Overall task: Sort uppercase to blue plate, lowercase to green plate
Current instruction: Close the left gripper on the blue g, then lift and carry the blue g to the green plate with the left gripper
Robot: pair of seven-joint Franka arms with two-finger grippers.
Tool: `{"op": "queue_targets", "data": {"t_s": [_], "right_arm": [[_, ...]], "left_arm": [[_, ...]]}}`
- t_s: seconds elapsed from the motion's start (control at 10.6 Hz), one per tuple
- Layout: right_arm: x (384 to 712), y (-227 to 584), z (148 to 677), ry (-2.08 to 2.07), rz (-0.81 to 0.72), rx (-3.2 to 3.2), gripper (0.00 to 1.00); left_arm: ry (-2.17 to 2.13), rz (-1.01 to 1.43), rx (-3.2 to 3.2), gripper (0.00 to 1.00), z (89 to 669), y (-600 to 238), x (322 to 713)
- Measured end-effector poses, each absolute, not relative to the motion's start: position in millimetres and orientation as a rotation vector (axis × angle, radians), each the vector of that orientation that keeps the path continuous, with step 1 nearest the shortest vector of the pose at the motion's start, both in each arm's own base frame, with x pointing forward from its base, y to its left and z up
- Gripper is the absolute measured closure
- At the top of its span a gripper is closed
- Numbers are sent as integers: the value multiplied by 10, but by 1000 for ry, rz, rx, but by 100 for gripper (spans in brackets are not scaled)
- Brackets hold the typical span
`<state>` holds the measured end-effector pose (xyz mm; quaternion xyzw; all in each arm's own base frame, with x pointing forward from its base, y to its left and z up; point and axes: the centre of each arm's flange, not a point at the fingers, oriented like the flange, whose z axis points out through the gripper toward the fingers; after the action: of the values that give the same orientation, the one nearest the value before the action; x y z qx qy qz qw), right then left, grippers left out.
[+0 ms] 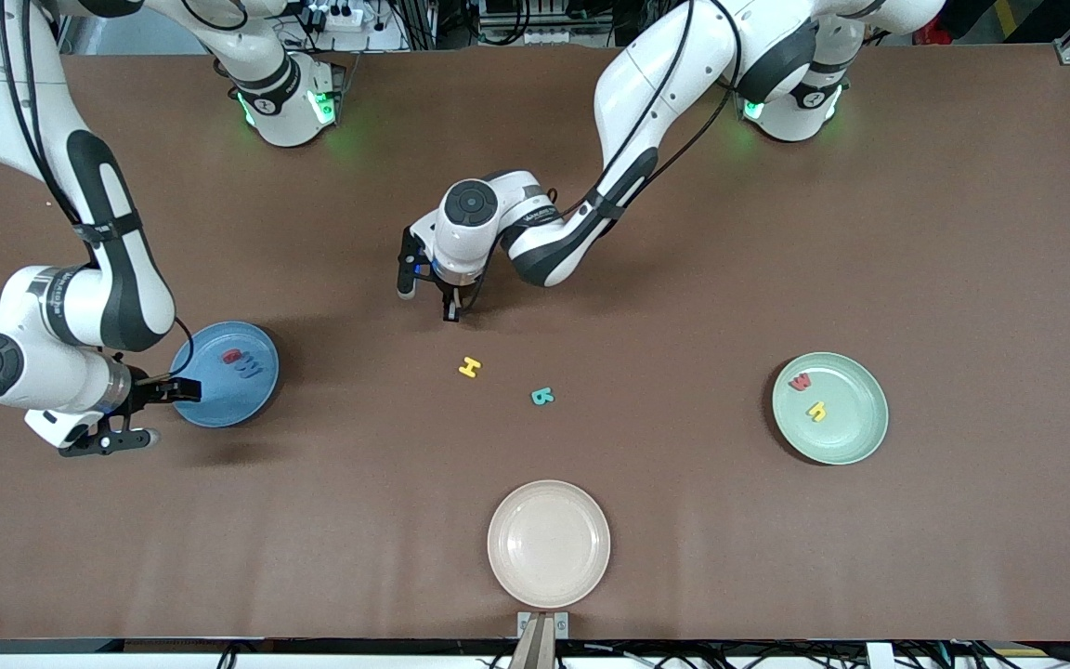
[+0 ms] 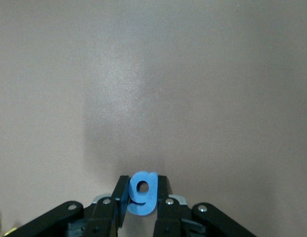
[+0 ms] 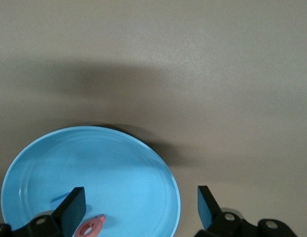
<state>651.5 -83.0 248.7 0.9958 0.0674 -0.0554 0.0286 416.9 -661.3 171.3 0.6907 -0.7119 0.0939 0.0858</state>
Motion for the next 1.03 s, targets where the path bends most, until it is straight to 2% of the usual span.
{"op": "queue_targets", "data": {"t_s": [0.28, 0.47, 0.75, 1.03], "right_arm": [[6618, -805, 2663, 212, -110, 3070, 0], [6690, -730, 2932, 224, -41, 3067, 0], [6738, -292, 3312, 292, 49, 3078, 0], [6762, 366, 3516, 319, 75, 3125, 0]], "left_arm": [[-2124, 192, 2088, 73, 1911, -6561, 4251], [-2071, 88, 2148, 73, 2546, -6345, 4517], [-1944, -91, 2336, 73, 3551, -5311, 5320], [-1560, -135, 2595, 73, 3930, -3674, 6313]]}}
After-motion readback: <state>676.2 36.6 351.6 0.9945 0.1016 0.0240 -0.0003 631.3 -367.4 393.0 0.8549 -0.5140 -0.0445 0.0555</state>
